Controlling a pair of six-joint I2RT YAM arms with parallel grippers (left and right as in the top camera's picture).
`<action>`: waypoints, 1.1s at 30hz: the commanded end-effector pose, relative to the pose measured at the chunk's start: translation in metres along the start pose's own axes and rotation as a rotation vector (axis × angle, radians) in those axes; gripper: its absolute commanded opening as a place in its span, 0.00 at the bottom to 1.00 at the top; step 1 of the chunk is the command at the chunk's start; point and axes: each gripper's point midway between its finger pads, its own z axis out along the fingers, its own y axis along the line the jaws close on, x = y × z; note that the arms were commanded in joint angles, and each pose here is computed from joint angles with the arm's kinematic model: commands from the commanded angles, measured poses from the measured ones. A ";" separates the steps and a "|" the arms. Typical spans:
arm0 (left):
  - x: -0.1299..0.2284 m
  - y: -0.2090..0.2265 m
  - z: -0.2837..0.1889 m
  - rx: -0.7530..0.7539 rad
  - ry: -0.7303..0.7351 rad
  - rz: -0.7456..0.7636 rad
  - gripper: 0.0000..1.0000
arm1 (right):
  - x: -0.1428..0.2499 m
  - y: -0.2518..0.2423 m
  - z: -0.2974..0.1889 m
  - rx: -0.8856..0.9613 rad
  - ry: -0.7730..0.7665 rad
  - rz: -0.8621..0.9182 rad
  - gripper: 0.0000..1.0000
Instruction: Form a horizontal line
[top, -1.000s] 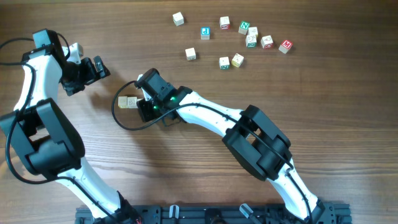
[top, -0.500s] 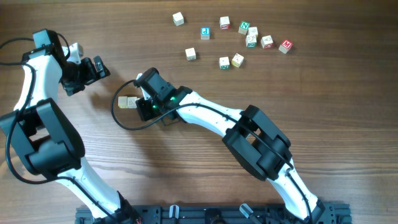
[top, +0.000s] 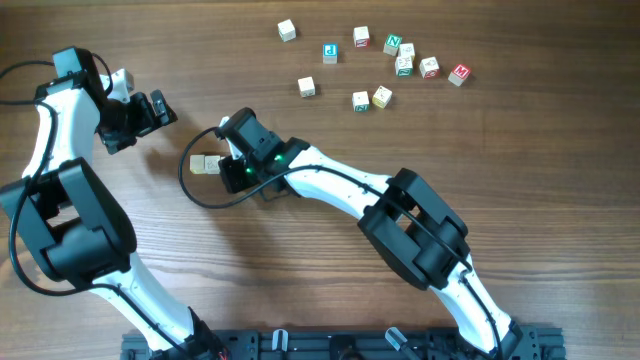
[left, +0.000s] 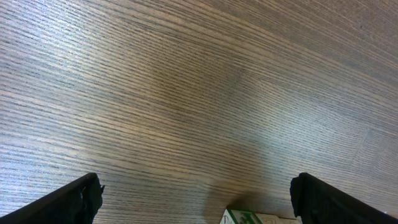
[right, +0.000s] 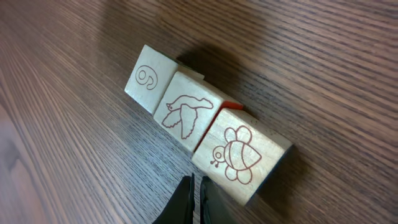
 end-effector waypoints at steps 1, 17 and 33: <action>-0.003 -0.001 0.000 0.005 -0.004 0.002 1.00 | 0.008 -0.009 0.008 0.002 0.028 -0.002 0.06; -0.003 -0.001 0.000 0.005 -0.004 0.002 1.00 | 0.000 -0.039 -0.039 0.262 -0.009 0.105 0.04; -0.020 -0.005 -0.001 0.023 -0.074 0.023 1.00 | -0.016 -0.063 -0.045 0.215 -0.034 0.240 0.04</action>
